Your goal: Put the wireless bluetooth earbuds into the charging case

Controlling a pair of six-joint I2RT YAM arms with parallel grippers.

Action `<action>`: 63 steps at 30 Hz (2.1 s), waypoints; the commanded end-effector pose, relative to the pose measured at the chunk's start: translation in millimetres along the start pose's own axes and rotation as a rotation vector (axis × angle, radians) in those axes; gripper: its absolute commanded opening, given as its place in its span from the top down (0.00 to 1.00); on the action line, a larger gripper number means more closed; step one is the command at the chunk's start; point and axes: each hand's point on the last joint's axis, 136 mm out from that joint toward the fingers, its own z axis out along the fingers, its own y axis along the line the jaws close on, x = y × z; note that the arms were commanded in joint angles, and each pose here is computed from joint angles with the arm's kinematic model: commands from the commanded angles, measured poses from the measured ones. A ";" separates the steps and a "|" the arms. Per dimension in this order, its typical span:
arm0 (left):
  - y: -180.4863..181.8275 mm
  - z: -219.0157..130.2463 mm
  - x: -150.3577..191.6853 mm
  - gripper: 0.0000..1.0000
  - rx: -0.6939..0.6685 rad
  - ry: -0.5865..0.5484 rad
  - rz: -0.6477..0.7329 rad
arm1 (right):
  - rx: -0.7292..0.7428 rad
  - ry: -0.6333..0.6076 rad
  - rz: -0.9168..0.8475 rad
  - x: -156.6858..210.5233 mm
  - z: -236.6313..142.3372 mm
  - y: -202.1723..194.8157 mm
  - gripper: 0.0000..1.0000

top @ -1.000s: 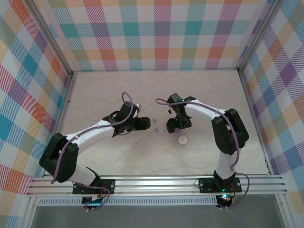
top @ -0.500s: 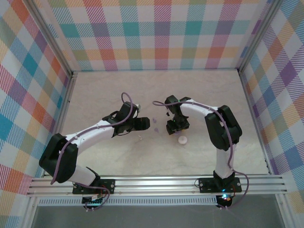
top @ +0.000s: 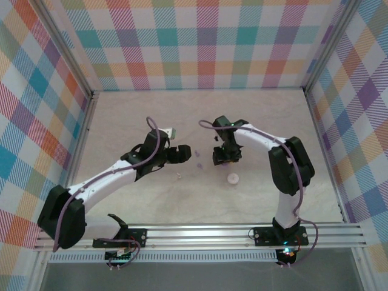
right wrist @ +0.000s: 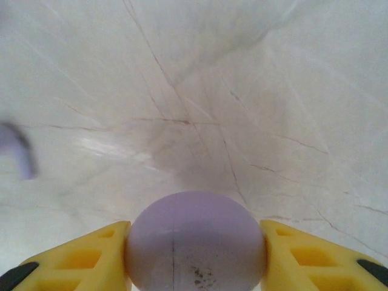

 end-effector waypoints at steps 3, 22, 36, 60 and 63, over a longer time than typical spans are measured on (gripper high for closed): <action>-47.0 -20.8 -35.0 0.17 0.233 -0.177 0.042 | -0.354 -0.177 0.237 -34.0 -87.6 24.6 0.53; -180.2 -33.3 -80.6 0.38 0.728 -0.487 0.132 | -0.824 -0.557 0.677 -39.6 -225.7 37.9 0.51; -211.2 -19.8 -72.4 0.35 0.817 -0.442 0.174 | -0.861 -0.518 0.666 -39.5 -220.4 53.0 0.51; -212.4 -9.3 -83.9 0.87 0.763 -0.440 0.159 | -0.908 -0.501 0.643 -33.7 -225.7 67.8 0.40; -209.8 -11.3 -83.2 0.91 0.751 -0.435 0.159 | -0.905 -0.505 0.613 -33.4 -227.2 69.3 0.33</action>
